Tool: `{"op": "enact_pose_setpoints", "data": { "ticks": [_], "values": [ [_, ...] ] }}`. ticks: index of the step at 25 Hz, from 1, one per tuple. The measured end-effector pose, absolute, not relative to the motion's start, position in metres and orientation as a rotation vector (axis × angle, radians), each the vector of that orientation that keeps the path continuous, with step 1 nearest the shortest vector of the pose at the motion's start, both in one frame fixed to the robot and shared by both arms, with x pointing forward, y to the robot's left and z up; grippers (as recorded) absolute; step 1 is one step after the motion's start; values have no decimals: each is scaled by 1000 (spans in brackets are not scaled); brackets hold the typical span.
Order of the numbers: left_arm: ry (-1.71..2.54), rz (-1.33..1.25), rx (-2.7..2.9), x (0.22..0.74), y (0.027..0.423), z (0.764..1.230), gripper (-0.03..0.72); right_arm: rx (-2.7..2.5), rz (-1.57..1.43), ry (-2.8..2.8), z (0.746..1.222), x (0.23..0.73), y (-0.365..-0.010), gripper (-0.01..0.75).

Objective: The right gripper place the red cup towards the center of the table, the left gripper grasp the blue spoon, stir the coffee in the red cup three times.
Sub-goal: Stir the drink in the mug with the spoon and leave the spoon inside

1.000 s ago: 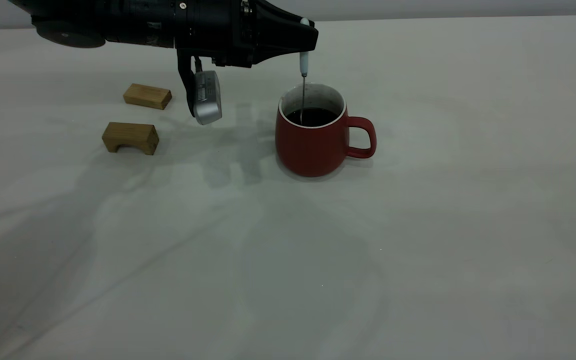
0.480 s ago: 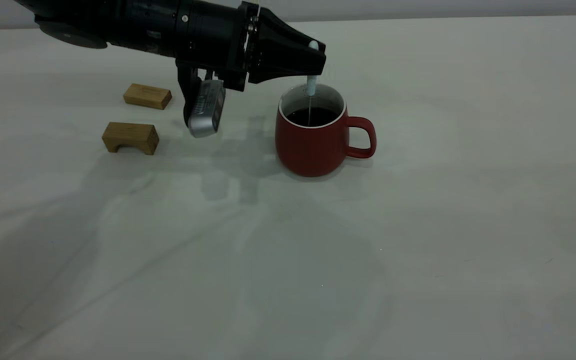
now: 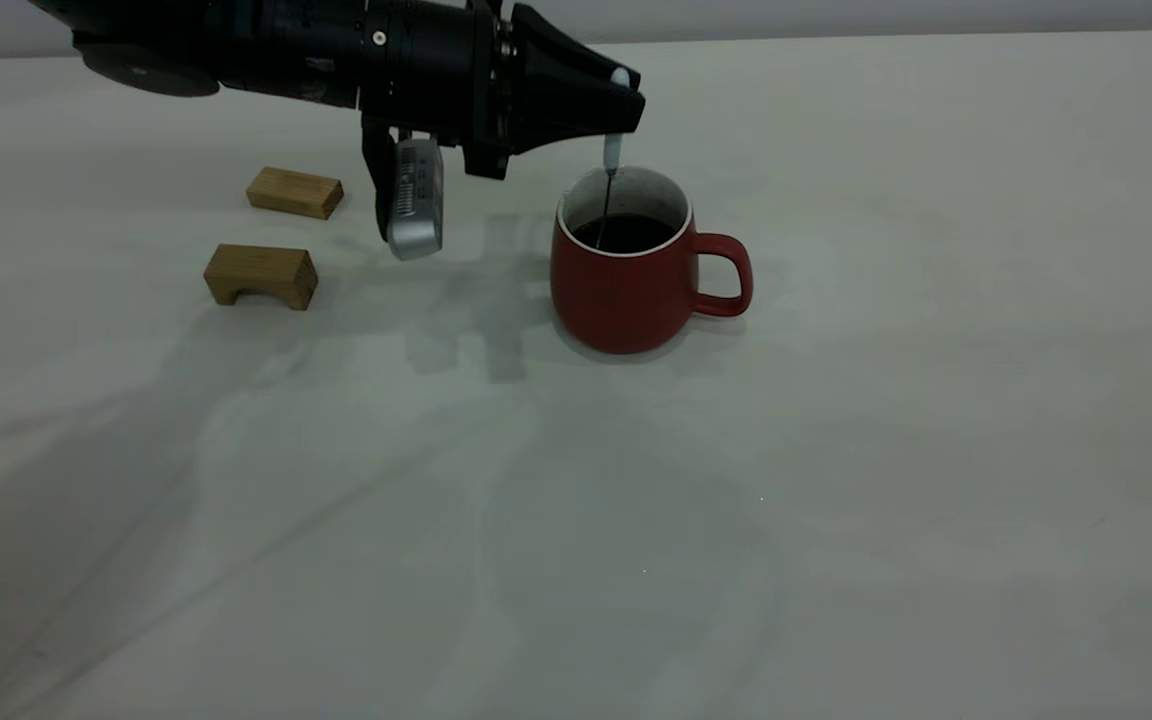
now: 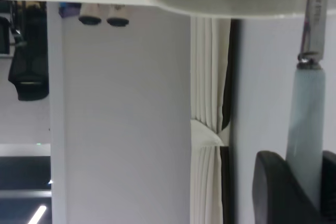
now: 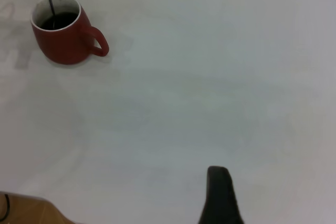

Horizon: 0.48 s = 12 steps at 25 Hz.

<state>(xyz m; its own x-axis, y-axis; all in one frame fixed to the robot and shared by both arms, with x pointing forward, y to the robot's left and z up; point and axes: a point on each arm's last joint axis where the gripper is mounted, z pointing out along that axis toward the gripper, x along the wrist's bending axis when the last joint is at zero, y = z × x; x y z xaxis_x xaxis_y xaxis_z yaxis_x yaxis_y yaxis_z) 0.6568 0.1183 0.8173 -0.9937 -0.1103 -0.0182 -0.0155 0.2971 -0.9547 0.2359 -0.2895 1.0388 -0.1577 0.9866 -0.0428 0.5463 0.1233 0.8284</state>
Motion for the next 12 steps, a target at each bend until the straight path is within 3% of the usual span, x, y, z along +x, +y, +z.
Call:
{"op": "enact_pose_setpoints", "data": {
  "ticks": [5, 12],
  "values": [
    [2462, -1820, -116, 656, 118, 818, 405, 1486, 907, 1783, 1039, 236, -289, 587],
    [2421, -1899, 17, 655, 115, 826, 438, 1486, 907, 1783, 1039, 236, -289, 587]
  ]
}}
